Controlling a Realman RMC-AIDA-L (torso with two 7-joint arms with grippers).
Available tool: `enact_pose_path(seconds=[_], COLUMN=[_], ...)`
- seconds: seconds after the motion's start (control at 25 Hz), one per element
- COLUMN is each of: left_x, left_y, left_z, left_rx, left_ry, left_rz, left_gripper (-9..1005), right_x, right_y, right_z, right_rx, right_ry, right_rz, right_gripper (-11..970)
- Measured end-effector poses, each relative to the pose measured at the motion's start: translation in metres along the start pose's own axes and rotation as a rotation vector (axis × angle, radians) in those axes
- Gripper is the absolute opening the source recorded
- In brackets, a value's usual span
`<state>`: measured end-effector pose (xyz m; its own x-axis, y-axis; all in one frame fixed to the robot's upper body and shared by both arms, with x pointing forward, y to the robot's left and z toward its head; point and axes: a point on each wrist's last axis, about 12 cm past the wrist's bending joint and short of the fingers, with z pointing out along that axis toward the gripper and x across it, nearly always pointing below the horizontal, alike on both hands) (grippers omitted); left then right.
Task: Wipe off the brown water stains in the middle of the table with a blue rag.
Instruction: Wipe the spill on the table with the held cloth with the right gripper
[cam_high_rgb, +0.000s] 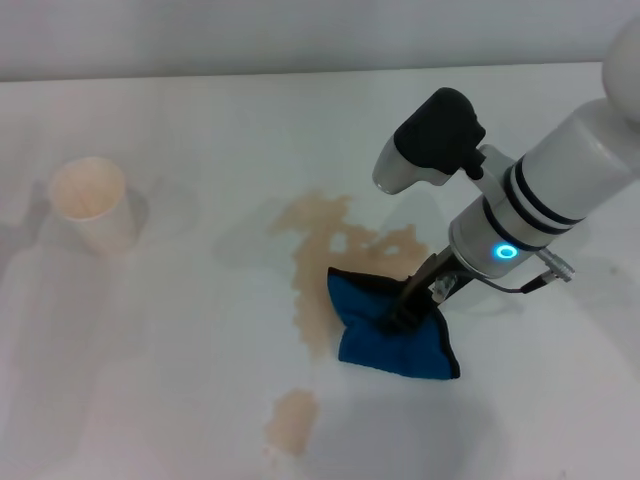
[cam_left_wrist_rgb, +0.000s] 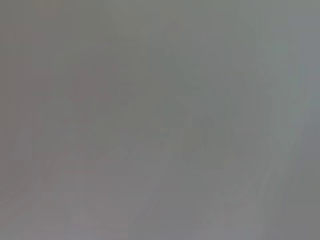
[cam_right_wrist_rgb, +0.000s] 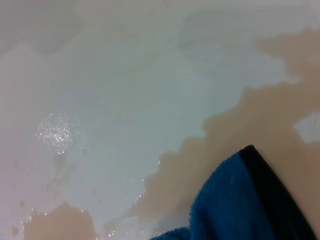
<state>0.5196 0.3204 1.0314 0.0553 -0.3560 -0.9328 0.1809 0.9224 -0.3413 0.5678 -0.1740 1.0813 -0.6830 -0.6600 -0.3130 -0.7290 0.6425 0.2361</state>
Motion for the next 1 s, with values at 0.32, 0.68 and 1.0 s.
enact_pose_path(seconds=[0.32, 0.68, 1.0], left_x=[-0.002, -0.002, -0.002], left_y=[0.000, 0.000, -0.001], left_z=[0.003, 0.003, 0.003], left_rx=[0.007, 0.007, 0.011], left_ry=[-0.008, -0.008, -0.005], left_rz=[0.005, 0.006, 0.006], left_gripper=[862, 862, 861], right_x=[-0.006, -0.011, -0.007], right_y=[0.043, 0.072, 0.096], right_z=[0.012, 0.008, 0.017], right_rx=[-0.112, -0.181, -0.249], right_ry=[0.092, 0.102, 0.134], right_rz=[-0.147, -0.253, -0.363], right_gripper=[56, 57, 57])
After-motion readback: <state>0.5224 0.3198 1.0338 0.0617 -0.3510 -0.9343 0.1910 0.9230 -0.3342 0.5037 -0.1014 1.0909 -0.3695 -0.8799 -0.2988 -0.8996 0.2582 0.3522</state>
